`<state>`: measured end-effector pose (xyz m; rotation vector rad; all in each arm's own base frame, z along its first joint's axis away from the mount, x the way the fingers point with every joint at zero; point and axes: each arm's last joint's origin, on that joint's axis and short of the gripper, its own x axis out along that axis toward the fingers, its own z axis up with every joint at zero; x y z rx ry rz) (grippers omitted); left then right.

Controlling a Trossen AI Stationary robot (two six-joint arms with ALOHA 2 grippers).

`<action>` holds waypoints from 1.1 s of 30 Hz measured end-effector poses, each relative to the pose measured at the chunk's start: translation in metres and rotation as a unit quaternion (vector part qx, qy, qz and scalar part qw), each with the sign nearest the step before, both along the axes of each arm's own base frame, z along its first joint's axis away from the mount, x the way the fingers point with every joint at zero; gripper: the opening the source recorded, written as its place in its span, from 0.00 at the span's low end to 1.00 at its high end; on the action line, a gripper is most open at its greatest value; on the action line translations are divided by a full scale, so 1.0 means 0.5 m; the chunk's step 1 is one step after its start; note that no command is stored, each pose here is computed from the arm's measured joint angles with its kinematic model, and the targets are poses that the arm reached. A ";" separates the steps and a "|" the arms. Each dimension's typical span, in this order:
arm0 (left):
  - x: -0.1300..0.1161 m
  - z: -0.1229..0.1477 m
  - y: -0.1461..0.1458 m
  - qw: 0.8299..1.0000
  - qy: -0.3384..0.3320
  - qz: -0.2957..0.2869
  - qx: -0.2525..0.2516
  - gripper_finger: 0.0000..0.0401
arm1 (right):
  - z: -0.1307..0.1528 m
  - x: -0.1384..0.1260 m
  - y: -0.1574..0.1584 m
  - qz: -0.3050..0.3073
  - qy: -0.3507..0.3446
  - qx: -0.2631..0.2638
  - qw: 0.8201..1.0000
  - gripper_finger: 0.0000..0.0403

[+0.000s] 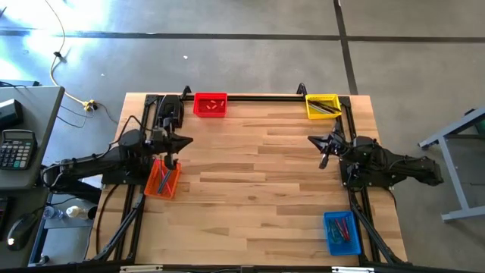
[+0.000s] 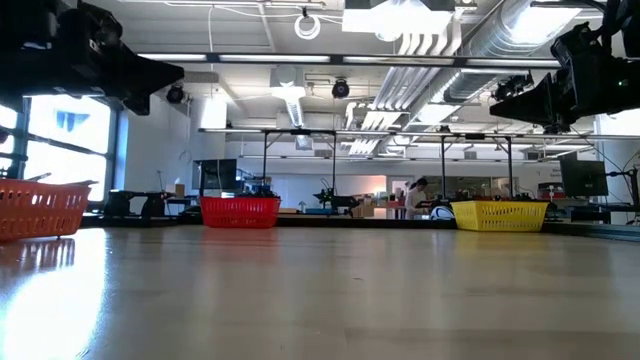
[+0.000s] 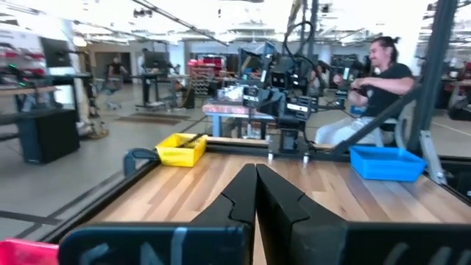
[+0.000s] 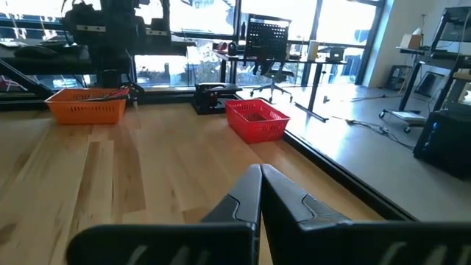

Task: Sort crayons/erasers/pens/pencils in bins
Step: Return to Home Position

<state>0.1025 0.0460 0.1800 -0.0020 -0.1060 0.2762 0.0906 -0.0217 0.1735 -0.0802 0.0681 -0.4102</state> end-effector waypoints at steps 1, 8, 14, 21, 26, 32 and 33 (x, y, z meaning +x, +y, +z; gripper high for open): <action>-0.004 0.001 -0.001 1.000 -0.002 0.005 0.003 0.00 | 0.000 0.000 -0.001 -0.004 0.002 0.000 1.000 0.00; -0.031 -0.001 -0.011 0.999 -0.012 0.033 0.005 0.00 | 0.000 -0.004 -0.004 -0.044 0.011 0.003 0.999 0.00; -0.030 -0.006 -0.011 0.999 0.000 0.034 -0.002 0.00 | 0.001 -0.005 -0.006 -0.061 0.009 0.005 0.998 0.00; -0.031 -0.006 -0.009 0.999 -0.005 0.048 -0.007 0.00 | 0.001 -0.006 -0.007 -0.069 0.006 0.009 0.998 0.00; -0.032 -0.001 -0.008 0.998 -0.014 0.067 0.001 0.00 | 0.001 -0.005 -0.007 -0.070 0.003 0.017 0.997 0.00; -0.033 -0.010 -0.003 0.994 0.011 0.112 0.003 0.00 | 0.001 -0.005 -0.007 -0.070 -0.004 0.031 0.997 0.00; -0.034 -0.013 -0.002 0.992 0.019 0.121 0.003 0.00 | 0.001 -0.005 -0.007 -0.069 -0.005 0.032 0.997 0.00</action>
